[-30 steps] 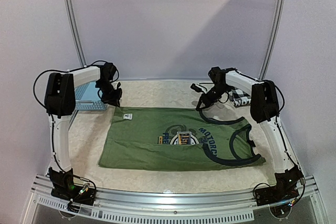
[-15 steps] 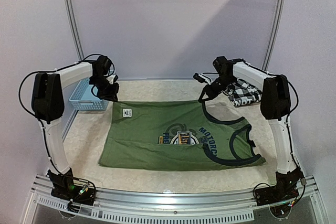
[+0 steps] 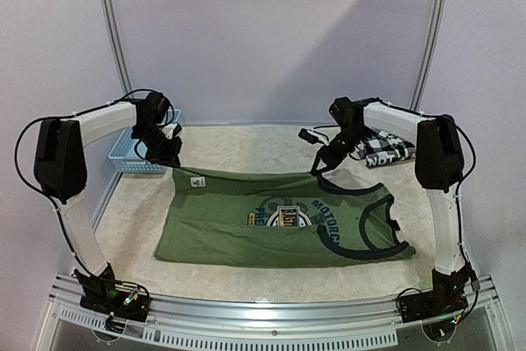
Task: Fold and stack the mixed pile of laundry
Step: Pick up the 1/3-folded tank top from the center of the board, then fold the 1/3-folded tank top at the center of the board.
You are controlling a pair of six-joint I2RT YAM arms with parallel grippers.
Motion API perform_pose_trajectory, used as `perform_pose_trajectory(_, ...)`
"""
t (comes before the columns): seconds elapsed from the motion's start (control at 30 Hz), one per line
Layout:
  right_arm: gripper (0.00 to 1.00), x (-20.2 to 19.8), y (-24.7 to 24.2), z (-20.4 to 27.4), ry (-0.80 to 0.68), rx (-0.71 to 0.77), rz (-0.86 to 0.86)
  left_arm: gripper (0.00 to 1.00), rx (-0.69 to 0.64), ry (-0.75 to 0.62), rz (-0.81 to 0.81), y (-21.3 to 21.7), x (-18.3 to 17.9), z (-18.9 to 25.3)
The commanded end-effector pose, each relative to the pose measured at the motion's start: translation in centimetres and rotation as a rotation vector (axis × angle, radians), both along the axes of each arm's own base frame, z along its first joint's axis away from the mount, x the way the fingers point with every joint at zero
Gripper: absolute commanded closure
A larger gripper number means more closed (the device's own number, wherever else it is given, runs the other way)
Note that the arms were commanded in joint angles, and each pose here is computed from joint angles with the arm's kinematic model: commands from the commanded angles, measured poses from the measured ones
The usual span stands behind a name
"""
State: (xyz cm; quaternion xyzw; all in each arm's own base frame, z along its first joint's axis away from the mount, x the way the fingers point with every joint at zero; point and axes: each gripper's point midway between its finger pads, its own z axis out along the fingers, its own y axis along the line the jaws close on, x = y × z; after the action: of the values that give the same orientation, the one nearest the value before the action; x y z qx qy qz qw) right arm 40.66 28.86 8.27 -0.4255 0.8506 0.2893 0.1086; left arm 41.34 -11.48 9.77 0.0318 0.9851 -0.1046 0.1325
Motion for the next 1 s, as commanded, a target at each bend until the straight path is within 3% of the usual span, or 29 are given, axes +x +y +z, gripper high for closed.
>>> perform_pose_trajectory(0.0,1.00,-1.8,-0.1,1.2,-0.027,-0.009,0.037,1.00,0.002,0.051,-0.039,-0.4,-2.3,-0.5)
perform_pose_trajectory(0.47,1.00,-7.8,-1.0,-2.4,0.074,-0.046,0.075,1.00,0.058,0.177,-0.077,0.3,-6.4,-3.9)
perform_pose_trajectory(0.97,1.00,-10.1,-1.1,-3.7,0.114,-0.066,0.096,1.00,0.109,0.233,-0.099,1.0,-9.2,-5.2)
